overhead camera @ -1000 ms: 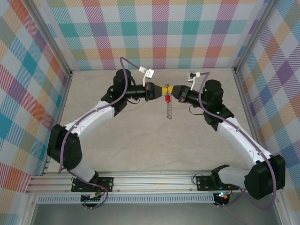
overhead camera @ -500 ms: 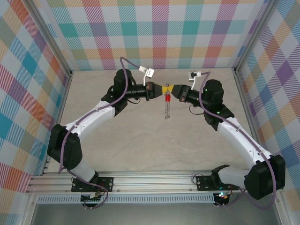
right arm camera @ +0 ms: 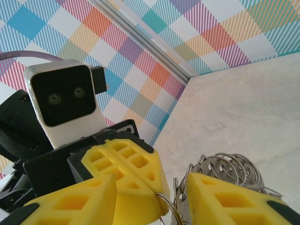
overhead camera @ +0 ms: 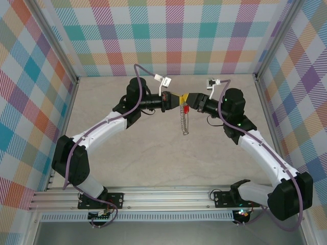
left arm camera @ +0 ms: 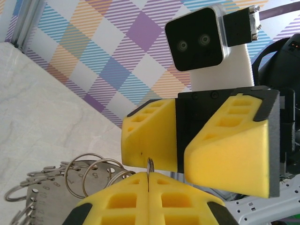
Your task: Put the keys on the keyring
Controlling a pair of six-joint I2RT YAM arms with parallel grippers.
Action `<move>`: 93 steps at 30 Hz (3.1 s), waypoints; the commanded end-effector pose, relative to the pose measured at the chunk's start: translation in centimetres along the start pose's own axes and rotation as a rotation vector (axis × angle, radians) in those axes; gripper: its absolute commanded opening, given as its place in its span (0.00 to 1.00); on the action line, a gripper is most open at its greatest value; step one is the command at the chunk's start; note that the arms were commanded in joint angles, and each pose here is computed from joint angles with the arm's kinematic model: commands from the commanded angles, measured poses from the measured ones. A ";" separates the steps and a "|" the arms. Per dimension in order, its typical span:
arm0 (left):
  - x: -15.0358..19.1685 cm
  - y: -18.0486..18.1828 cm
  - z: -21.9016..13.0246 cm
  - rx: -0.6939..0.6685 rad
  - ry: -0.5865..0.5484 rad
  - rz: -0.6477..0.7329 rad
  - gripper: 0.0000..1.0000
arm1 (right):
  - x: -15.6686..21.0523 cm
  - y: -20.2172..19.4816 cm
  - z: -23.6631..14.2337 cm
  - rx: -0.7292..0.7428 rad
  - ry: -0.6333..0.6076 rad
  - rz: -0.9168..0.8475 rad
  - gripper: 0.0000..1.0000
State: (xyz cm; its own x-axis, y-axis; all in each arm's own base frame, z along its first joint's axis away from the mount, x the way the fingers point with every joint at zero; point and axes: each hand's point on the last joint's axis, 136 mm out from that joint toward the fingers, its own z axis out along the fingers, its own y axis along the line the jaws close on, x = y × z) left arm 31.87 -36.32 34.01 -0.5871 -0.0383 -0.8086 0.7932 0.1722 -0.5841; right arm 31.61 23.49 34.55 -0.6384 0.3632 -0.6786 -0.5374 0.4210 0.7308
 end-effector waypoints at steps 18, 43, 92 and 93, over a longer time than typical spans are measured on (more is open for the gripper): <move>-2.0 -2.4 -0.7 0.034 -0.063 0.098 0.00 | 0.5 1.5 -1.6 -0.113 -0.003 -0.020 0.15; -4.3 -2.2 -2.6 0.010 -0.113 0.077 0.48 | -0.4 2.4 -1.9 -0.147 0.018 -0.100 0.00; -1.6 -3.8 0.0 0.151 0.029 0.058 0.24 | 0.0 3.0 -1.6 -0.206 0.052 -0.117 0.00; -1.6 -3.7 0.0 0.151 0.030 0.057 0.23 | 0.0 2.9 -1.6 -0.205 0.053 -0.116 0.00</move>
State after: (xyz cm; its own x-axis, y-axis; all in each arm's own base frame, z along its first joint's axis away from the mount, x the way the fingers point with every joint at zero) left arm 30.58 -36.49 35.98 -0.5835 -0.0049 -0.8121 0.8099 0.0702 -0.5823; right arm 29.56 23.44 34.47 -0.6514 0.2670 -0.7102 -0.6429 0.3029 0.7035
